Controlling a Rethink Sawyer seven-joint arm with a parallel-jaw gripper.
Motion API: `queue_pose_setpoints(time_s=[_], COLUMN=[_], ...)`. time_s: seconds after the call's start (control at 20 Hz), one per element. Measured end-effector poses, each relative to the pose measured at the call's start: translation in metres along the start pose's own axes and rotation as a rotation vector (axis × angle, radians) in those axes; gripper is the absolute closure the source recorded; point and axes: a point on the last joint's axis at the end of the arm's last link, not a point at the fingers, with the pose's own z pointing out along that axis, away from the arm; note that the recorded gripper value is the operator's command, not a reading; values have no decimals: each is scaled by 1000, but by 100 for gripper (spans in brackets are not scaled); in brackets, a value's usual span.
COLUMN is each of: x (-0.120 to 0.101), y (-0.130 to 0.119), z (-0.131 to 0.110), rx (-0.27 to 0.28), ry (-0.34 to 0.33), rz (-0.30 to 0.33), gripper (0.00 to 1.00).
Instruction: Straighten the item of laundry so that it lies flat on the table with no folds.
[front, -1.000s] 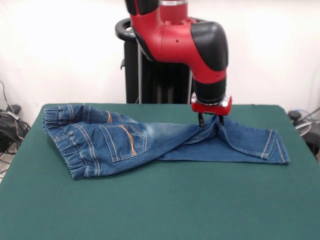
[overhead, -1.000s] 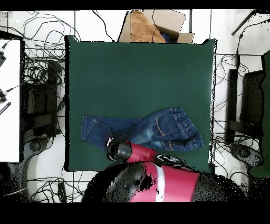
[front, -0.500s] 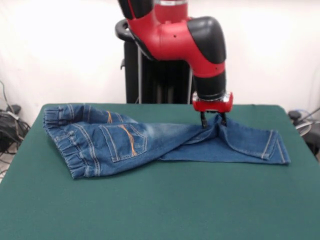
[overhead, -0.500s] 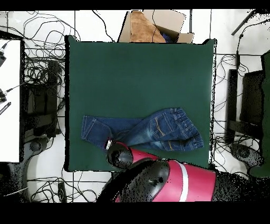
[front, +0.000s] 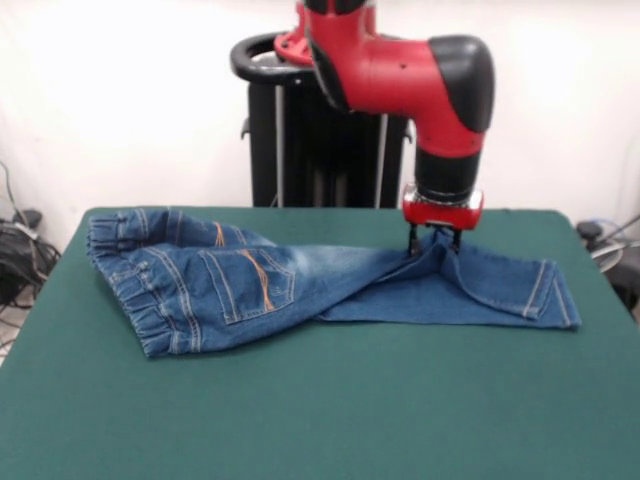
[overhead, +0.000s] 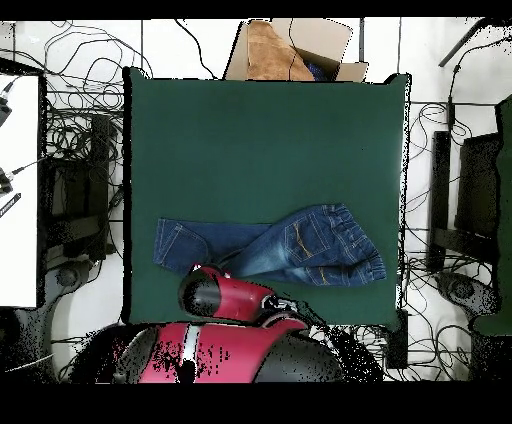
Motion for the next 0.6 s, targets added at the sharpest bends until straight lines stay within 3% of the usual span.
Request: queue_pose_setpoints(time_s=[0.3,0.6], x=[3,3], y=[8,10], z=[0,0], rx=[58,78], ry=[-29,-40], rz=[-61,-83], gripper=[0,0])
